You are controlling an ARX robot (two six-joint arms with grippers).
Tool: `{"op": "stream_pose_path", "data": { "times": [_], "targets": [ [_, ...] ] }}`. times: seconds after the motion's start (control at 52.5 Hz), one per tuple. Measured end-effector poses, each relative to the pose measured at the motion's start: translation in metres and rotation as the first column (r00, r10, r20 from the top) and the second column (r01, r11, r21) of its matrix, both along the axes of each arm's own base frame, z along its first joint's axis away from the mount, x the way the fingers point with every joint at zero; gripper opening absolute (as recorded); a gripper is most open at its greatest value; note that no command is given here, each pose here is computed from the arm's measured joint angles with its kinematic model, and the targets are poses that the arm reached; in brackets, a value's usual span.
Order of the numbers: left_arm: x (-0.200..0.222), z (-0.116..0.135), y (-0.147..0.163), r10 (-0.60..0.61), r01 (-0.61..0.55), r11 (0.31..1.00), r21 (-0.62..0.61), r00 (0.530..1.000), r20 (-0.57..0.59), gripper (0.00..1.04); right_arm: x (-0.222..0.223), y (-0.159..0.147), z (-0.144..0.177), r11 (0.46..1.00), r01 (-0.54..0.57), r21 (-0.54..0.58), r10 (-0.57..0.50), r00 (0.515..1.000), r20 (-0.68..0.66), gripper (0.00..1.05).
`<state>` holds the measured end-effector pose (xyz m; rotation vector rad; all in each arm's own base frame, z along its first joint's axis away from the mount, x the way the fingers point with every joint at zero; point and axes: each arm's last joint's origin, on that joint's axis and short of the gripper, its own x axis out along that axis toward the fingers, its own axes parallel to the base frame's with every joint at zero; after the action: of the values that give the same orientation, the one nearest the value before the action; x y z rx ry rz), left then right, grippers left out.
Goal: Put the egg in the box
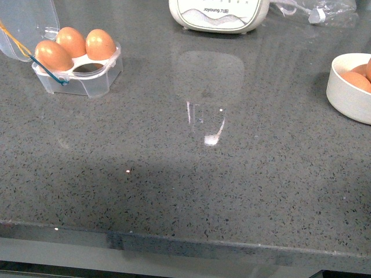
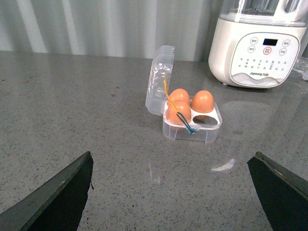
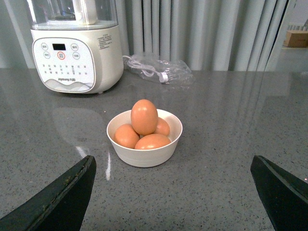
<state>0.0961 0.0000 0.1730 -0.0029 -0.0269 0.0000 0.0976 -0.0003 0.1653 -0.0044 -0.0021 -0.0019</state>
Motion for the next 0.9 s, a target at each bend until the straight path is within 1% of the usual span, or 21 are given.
{"op": "stream_pose_path", "data": {
  "times": [0.896],
  "targets": [
    [0.0,0.0,0.0,0.0,0.0,1.0,0.0,1.0,0.0,0.98,0.0,0.0,0.0,1.0,0.0,0.0,0.0,1.0,0.0,0.97]
  ]
}}
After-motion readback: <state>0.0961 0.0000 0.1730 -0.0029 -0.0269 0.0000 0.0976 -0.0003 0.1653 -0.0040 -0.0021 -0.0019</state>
